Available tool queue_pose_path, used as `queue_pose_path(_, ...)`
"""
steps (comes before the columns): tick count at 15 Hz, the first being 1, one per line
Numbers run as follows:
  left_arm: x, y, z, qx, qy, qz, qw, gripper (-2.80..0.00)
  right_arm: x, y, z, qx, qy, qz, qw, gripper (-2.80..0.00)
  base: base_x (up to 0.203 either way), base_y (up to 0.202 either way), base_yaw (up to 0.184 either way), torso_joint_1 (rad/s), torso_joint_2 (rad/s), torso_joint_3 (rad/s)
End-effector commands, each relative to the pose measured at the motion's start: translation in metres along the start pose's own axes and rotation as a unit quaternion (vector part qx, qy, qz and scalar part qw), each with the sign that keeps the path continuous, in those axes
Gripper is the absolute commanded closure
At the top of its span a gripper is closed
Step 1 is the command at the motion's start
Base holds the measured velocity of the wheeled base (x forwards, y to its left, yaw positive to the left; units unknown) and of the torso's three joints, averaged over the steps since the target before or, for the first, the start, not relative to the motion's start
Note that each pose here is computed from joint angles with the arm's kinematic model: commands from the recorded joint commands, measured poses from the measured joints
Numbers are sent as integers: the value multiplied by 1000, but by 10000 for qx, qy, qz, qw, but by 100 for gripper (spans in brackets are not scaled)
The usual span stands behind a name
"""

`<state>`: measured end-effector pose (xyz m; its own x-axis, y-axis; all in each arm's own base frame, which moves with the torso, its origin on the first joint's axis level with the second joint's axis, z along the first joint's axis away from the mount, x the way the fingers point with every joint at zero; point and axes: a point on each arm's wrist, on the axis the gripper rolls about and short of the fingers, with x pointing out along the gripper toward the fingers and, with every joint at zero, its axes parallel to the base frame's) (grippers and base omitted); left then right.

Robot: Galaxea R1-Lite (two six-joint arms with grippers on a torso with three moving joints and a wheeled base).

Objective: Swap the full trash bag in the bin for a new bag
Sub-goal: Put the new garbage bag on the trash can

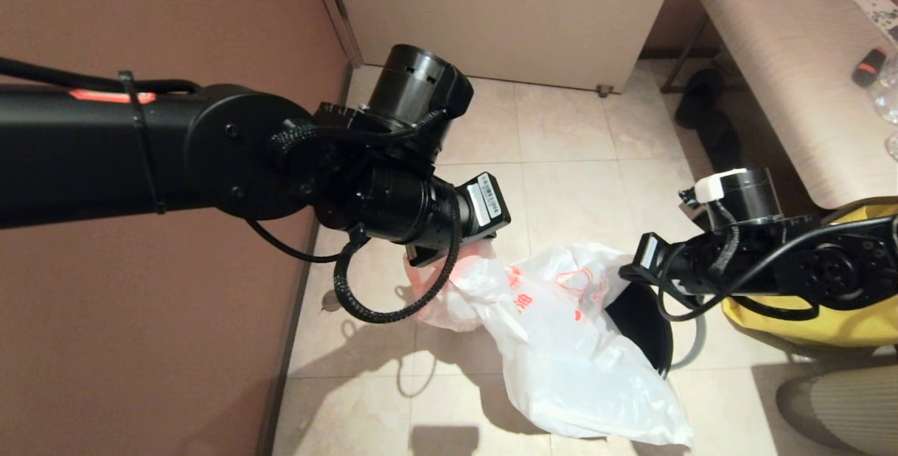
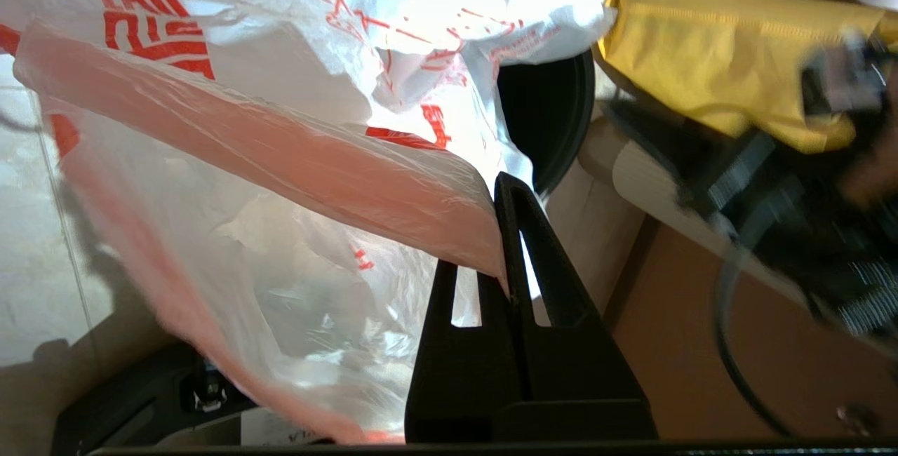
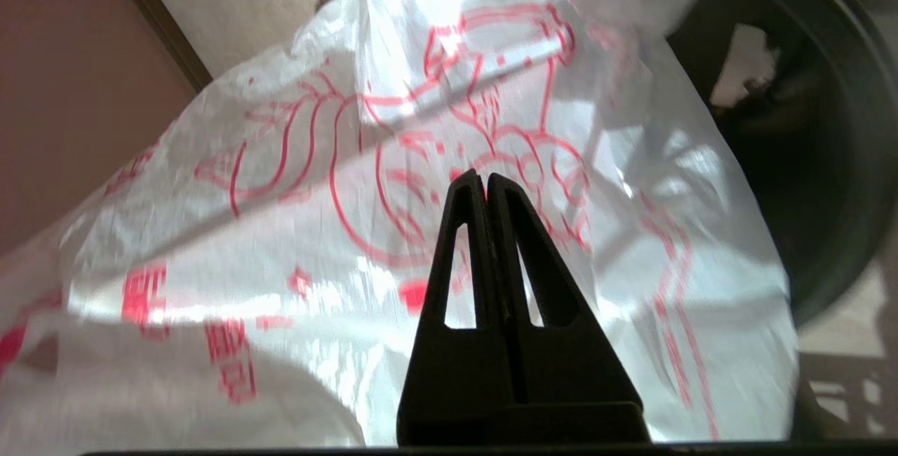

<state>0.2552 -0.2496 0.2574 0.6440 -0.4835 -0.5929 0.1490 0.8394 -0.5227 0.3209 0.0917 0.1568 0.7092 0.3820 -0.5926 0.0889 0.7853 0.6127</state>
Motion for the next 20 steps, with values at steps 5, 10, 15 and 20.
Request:
queue_pose_path(5,3,-7,0,-13,-98,-144,9998,0,-52,-10,-21,24,-136,69,9999,0,0,0,0,0,0,0)
queue_pose_path(10,5,-8,-8,29,41,-155,9999,0,33,-15,8,-153,-389,231,9989,0,0,0,0,0,0,0)
queue_pose_path(15,10,-4,-9,24,81,-70,9999,0,91,-23,59,-180,-868,276,9957,0,0,0,0,0,0,0)
queue_pose_path(20,16,1,-3,-42,40,8,10000,0,83,-21,58,-35,-395,-117,9991,0,0,0,0,0,0,0)
